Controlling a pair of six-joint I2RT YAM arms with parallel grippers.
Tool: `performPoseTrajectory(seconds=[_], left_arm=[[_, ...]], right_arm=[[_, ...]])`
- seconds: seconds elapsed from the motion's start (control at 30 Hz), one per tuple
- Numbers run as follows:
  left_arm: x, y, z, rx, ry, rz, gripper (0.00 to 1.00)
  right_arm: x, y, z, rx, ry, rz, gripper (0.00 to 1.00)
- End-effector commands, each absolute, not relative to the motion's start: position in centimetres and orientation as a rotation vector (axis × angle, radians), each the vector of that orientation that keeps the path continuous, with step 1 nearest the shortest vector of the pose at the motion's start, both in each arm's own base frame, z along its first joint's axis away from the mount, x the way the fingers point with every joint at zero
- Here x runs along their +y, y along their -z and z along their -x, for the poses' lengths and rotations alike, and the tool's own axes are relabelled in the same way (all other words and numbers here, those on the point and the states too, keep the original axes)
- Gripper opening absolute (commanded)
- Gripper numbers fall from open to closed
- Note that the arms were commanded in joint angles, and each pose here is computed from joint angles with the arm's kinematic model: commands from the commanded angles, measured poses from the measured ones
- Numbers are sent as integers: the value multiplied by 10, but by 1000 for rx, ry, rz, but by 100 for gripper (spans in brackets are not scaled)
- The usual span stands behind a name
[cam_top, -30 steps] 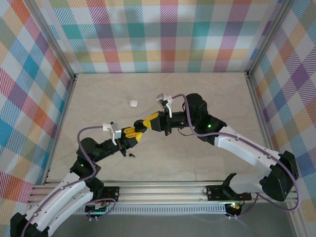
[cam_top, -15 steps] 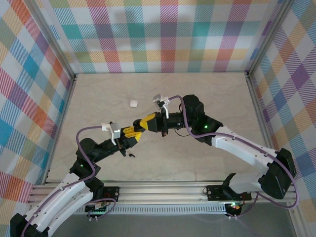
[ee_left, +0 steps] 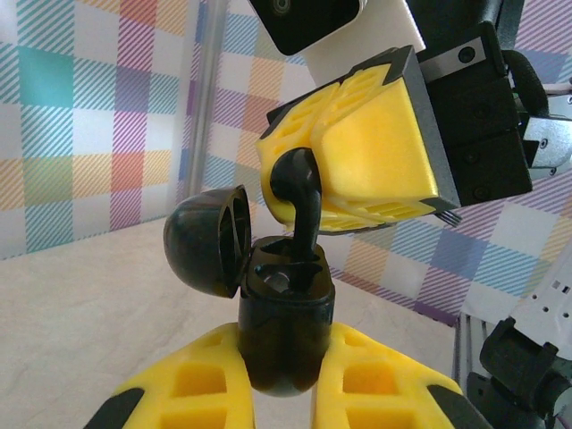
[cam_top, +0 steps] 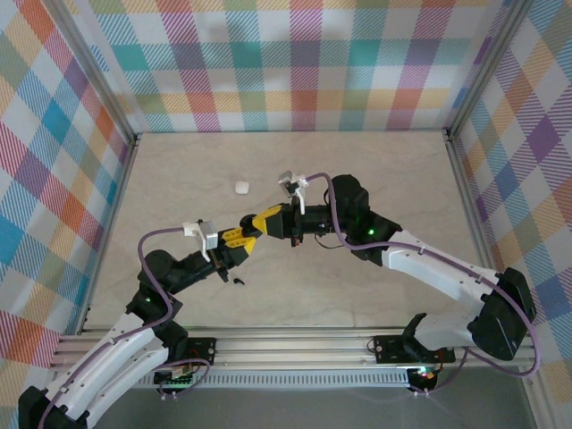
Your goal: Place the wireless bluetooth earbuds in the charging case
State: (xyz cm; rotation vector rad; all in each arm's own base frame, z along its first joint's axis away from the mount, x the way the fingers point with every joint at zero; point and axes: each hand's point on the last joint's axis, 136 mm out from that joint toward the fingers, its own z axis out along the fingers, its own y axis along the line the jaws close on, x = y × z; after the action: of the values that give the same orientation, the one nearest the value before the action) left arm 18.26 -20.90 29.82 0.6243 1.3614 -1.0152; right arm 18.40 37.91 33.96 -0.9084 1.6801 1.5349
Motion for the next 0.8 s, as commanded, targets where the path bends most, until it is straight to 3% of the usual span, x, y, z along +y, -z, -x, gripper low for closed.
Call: performPoseTrajectory(seconds=[0.0,0.77], left_arm=[[-203,-324,-182,1283,1011,-574,0],[-202,-340,-177,1235,1028,-575,0]], right_arm=[[381,-334,-183,1696,-1547,881,7],[379,-311,-196,1820,-1416,828,9]])
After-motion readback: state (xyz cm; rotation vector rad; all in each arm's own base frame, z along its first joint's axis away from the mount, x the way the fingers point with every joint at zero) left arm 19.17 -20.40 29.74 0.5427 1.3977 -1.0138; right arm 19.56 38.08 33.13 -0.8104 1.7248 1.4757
